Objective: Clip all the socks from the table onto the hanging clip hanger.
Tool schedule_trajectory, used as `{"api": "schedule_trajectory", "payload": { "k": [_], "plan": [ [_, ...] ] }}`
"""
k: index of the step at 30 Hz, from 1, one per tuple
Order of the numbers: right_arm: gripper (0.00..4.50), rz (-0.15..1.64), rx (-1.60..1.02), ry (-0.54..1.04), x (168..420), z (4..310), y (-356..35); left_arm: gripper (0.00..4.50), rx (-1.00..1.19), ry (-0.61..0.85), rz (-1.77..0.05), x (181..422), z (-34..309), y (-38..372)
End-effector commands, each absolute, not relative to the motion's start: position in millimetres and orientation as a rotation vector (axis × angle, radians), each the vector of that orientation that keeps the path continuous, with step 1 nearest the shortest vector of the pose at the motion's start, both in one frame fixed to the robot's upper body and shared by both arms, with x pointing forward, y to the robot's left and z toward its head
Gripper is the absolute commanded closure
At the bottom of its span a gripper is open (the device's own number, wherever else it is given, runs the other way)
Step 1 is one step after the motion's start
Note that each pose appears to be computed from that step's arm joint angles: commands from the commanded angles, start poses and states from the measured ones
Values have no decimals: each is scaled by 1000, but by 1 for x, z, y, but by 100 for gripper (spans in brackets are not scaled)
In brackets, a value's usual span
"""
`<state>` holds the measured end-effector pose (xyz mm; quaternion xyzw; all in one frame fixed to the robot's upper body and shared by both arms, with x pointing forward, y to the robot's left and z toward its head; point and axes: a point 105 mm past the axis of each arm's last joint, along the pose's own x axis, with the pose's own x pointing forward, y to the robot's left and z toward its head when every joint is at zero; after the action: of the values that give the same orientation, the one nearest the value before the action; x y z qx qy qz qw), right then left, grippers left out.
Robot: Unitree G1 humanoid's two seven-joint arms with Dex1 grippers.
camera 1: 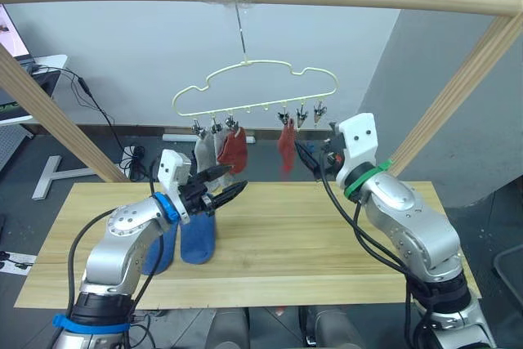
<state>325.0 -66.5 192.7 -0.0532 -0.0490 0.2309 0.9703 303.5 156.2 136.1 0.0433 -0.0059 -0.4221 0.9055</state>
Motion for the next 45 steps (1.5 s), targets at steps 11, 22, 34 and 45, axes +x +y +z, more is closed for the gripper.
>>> {"api": "schedule_trajectory", "payload": {
  "k": [11,22,34,45],
  "plan": [
    [158,403,-10,-138,336,199,-46,159,106,-107,-906,302,167,150],
    [197,317,-1,-134,353,197,-56,159,120,-119,-900,303,170,149],
    [197,312,1,-153,364,204,-51,159,126,-137,-904,305,175,145],
    [197,309,36,-141,371,204,-44,159,133,-145,-904,305,179,141]
  ]
}}
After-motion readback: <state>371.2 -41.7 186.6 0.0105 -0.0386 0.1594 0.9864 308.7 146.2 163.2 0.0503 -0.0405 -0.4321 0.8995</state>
